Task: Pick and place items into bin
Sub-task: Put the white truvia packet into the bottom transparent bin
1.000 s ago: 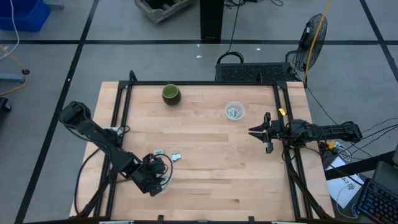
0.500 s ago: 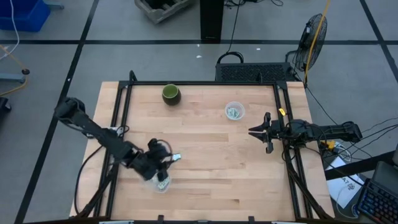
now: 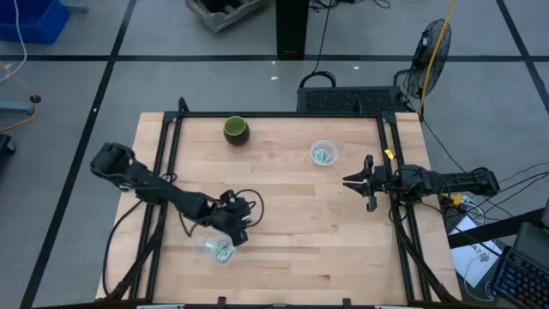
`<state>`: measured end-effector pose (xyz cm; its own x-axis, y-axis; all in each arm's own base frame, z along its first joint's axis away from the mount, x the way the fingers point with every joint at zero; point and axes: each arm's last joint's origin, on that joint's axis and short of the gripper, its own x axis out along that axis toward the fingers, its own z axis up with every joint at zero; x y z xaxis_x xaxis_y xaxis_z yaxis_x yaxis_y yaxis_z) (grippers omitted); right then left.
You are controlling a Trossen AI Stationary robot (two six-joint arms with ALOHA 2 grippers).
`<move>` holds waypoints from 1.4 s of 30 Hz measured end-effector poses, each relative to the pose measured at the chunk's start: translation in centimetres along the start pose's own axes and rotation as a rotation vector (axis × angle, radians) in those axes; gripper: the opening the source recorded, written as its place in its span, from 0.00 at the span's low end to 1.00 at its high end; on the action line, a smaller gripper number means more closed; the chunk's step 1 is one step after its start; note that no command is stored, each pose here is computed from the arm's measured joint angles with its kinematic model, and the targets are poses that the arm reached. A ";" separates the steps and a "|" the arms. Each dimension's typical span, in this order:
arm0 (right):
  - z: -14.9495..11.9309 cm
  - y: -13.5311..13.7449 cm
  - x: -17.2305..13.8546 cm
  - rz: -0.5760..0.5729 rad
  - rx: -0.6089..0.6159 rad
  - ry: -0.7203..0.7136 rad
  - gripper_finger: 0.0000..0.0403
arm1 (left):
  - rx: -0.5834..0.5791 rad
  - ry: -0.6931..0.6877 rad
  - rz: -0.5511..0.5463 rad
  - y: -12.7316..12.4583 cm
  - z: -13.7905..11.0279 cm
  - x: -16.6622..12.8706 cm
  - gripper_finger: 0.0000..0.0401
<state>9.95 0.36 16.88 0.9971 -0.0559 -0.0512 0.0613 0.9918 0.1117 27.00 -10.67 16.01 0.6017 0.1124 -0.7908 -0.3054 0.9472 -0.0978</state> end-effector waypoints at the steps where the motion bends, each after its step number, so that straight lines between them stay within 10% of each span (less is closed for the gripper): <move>1: 0.0 0.0 0.0 0.000 0.000 0.000 0.17 | 0.004 0.015 0.005 0.0 -0.2 0.4 0.37; 20: 0.0 0.0 0.0 0.000 0.000 0.000 0.17 | -0.042 0.103 0.061 0.4 -1.5 3.7 0.36; 35: 0.0 0.0 0.0 0.000 0.000 0.000 0.17 | -0.002 0.071 0.019 0.1 -1.2 3.8 0.03; 42: 0.0 0.0 0.0 0.000 0.000 0.001 0.17 | 0.012 0.028 -0.015 -0.2 -0.8 3.9 0.03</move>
<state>9.95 0.36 16.87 0.9971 -0.0561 -0.0519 0.0616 0.9919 0.1115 28.84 -10.67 12.51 0.5852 0.0896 -0.8059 -0.2875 0.9522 -0.1029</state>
